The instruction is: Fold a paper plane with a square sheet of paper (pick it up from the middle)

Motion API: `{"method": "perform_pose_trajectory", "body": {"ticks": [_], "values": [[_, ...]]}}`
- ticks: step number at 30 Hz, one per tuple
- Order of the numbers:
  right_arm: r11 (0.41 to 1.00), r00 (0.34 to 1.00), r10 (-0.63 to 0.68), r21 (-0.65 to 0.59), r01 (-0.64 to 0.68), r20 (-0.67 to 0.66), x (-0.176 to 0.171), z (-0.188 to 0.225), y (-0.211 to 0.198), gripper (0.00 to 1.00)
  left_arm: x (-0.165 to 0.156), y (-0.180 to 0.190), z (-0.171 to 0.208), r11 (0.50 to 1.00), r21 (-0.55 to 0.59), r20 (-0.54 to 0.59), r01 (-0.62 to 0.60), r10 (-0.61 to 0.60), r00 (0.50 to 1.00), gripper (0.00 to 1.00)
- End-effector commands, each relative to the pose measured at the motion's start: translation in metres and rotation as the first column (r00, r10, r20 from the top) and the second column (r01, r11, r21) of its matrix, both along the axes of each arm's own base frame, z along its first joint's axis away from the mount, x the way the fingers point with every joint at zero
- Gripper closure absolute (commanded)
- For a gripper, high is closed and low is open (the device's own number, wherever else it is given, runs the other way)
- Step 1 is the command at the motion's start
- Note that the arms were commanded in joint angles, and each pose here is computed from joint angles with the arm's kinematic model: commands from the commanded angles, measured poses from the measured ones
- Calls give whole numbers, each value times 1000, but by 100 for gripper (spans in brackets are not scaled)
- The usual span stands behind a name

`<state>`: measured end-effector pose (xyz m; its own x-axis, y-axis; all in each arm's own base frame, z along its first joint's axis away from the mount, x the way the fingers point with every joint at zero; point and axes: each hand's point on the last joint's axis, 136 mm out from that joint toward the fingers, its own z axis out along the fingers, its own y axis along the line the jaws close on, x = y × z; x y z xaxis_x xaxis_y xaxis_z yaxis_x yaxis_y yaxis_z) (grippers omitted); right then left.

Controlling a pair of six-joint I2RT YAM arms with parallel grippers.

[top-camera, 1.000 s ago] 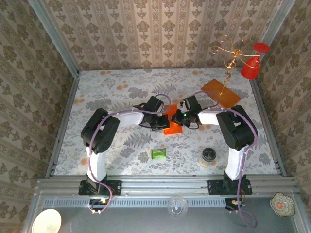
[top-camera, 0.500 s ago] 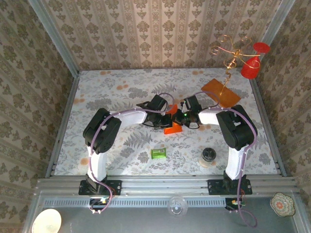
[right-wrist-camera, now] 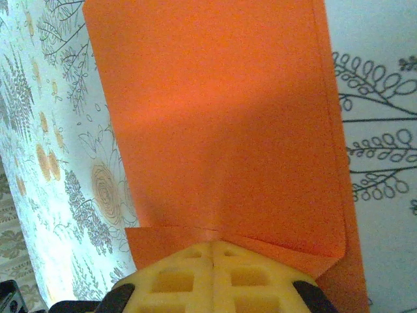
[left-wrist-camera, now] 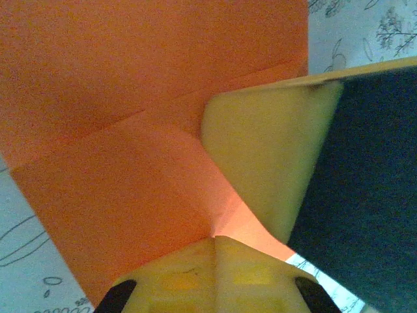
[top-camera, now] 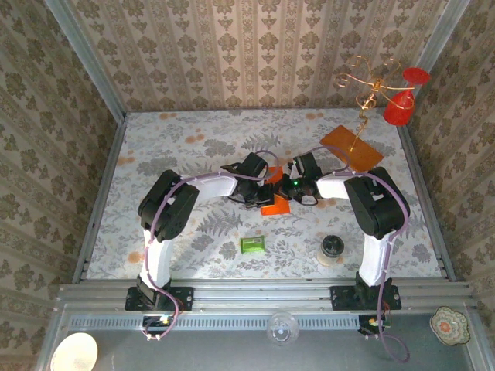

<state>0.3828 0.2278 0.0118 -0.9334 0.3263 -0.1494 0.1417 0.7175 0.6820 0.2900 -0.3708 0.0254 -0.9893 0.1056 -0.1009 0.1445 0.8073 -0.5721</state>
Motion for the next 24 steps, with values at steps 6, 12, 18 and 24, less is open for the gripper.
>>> {"method": "perform_pose_trajectory", "body": {"ticks": [6, 12, 18, 24], "values": [[973, 961, -93, -227, 32, -261, -56, -82, -45, 100, -27, 32, -28, 992, 125, -119, 17, -2, 993, 100], [970, 957, -99, -241, 31, -272, -58, -86, -49, 100, -45, 44, -27, 989, 142, -166, 52, -28, 986, 100], [968, 958, -103, -248, 35, -269, -57, -85, -52, 100, -70, 66, -25, 973, 193, -204, 126, -86, 975, 100], [968, 958, -106, -246, 38, -268, -56, -84, -53, 100, -77, 88, -15, 957, 250, -180, 144, -100, 979, 100]]}}
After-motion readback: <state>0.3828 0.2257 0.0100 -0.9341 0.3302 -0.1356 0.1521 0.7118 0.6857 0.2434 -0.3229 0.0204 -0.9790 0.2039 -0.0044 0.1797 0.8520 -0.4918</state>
